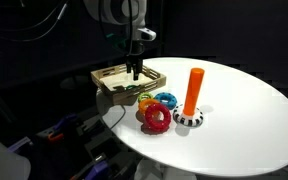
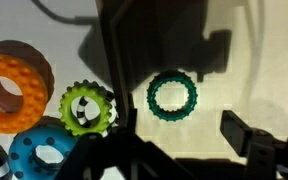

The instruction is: Put the green ring in the box

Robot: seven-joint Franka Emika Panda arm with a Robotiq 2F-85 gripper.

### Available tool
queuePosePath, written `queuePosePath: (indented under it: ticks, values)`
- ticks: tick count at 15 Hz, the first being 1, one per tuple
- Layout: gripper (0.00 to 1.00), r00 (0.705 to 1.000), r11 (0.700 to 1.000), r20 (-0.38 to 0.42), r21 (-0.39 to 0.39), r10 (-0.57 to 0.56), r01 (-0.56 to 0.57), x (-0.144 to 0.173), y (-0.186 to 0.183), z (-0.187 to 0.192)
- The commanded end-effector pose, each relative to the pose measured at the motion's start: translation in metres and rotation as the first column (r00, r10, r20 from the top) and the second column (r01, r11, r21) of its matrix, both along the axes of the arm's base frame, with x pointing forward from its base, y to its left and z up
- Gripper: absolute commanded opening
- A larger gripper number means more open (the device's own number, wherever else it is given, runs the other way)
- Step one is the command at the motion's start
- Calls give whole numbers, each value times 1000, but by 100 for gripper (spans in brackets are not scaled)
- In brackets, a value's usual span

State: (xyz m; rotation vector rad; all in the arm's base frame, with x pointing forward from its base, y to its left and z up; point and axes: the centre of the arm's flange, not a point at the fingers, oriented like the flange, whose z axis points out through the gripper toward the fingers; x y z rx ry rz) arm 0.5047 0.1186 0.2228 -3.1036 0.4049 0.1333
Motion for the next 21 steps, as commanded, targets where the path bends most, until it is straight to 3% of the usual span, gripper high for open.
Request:
queuePosePath:
  ticks: [1, 6, 10, 17, 21]
  values:
    - [100, 999, 1000, -37, -23, 18, -18, 5, -21, 21]
    - [100, 996, 995, -82, -99, 24, -32, -5, -52, 50]
    - [100, 996, 988, -73, -139, 53, -63, -16, -72, 82]
    - [100, 997, 992, -2, -95, 83, -83, -31, -100, 131]
    - [100, 997, 991, 7, -109, 77, -76, -23, -100, 128]
